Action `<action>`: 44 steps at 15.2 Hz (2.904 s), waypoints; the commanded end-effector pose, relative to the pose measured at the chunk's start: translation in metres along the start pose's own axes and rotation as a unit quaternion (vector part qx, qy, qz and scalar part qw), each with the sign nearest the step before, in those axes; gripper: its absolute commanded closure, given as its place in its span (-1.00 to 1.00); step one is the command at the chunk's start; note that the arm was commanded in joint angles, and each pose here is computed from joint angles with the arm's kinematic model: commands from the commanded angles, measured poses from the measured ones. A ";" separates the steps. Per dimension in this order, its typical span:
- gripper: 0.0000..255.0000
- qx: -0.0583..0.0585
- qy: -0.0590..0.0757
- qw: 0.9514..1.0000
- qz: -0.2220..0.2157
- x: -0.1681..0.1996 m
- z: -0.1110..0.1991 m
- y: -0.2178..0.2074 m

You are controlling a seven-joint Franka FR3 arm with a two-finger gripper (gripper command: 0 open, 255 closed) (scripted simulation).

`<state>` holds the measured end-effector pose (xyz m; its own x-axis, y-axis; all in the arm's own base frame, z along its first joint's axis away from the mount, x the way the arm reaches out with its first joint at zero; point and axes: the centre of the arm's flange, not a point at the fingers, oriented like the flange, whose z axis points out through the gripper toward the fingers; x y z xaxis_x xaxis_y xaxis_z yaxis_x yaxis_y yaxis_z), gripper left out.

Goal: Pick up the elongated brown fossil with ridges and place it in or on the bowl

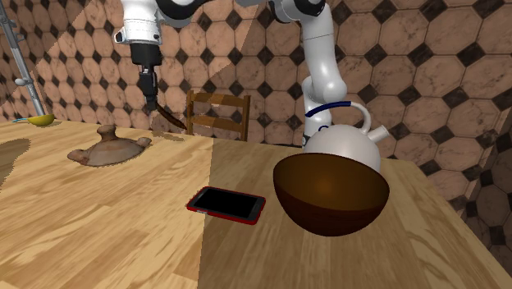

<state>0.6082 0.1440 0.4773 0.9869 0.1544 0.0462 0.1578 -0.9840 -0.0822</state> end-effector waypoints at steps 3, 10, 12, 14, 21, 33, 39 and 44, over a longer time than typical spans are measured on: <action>1.00 0.000 0.000 1.000 0.000 0.001 -0.022 -0.002; 1.00 0.000 0.000 1.000 0.000 -0.033 -0.027 -0.059; 1.00 0.000 0.000 1.000 0.000 -0.047 -0.027 -0.082; 1.00 0.000 0.000 1.000 0.000 -0.060 -0.026 -0.105; 1.00 0.000 0.000 1.000 0.000 -0.108 -0.024 -0.183; 1.00 0.000 0.000 1.000 0.000 -0.190 -0.020 -0.319; 1.00 0.000 0.000 1.000 0.000 -0.231 -0.018 -0.387; 1.00 0.000 0.000 1.000 0.000 -0.264 -0.016 -0.441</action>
<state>0.2875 0.5267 0.5180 0.9867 0.1562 0.0454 0.1595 -0.9838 -0.0823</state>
